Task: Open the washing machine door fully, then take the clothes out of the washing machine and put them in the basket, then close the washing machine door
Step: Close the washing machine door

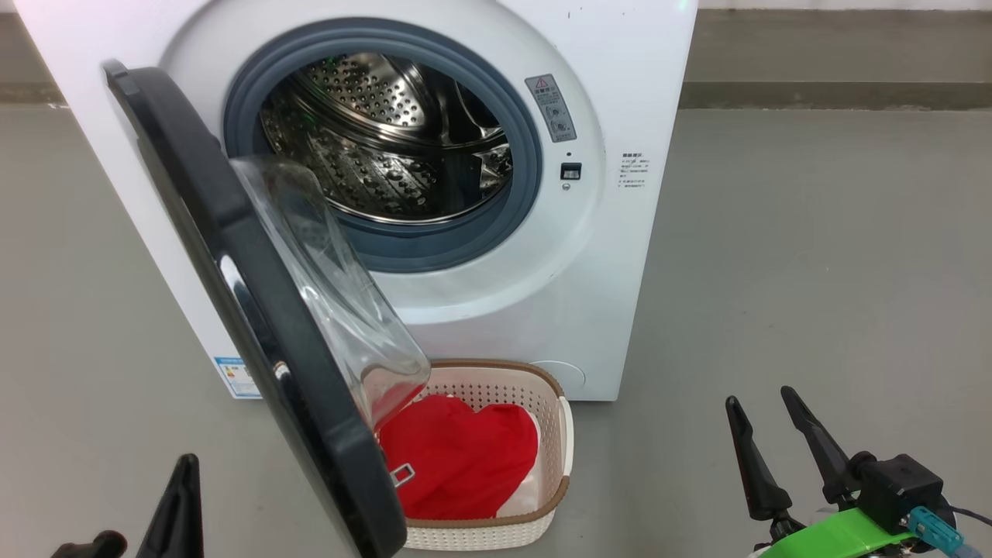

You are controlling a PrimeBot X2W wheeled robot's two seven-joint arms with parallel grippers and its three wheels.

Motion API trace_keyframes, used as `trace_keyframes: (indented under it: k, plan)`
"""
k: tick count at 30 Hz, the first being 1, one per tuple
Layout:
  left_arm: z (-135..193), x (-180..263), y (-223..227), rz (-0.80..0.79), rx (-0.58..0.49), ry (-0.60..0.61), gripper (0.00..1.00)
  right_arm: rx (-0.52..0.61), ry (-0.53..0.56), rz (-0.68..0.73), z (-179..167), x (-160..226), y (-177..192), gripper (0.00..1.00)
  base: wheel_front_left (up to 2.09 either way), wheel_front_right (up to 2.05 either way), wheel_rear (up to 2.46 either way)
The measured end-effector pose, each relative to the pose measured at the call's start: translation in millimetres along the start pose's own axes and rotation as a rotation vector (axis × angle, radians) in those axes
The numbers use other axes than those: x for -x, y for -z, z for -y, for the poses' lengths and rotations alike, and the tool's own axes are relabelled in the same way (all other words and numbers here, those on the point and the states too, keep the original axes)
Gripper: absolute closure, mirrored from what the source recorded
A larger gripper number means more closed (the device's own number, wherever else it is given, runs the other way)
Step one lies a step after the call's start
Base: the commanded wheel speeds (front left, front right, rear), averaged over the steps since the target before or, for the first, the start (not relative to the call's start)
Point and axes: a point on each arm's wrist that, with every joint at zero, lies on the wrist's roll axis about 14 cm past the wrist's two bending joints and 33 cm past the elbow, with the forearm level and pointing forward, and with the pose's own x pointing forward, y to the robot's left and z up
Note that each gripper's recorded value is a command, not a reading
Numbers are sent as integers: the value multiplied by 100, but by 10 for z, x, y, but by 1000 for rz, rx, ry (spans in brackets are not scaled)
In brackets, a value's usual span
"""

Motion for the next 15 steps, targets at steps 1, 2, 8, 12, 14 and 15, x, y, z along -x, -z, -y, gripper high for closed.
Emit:
trace_keyframes:
  k: [1, 2, 8, 12, 14, 15]
  plan:
    - [-3, -2, 0, 1, 17, -4, 100, 0, 1, -1, 2, 0, 3, 0, 0, 0, 0]
    - [-8, -8, -6, 5, 35, -10, 100, -1, 1, -2, 3, -1, 7, 0, 0, 0, 0]
    - [-1, -185, -165, 18, 318, -51, 100, -2, 5, -3, 13, -2, 13, 0, 0, 0, 0]
    - [-7, -282, -311, 4, 628, -54, 100, -2, 5, -1, 13, -1, 7, 0, 0, 0, 0]
    - [-39, -326, -432, 10, 795, -57, 100, -2, 6, 1, 13, 3, 1, 0, 0, 0, 0]
    - [-42, -342, -501, 16, 859, -53, 100, -2, 7, 2, 14, 5, -3, 0, 0, 0, 0]
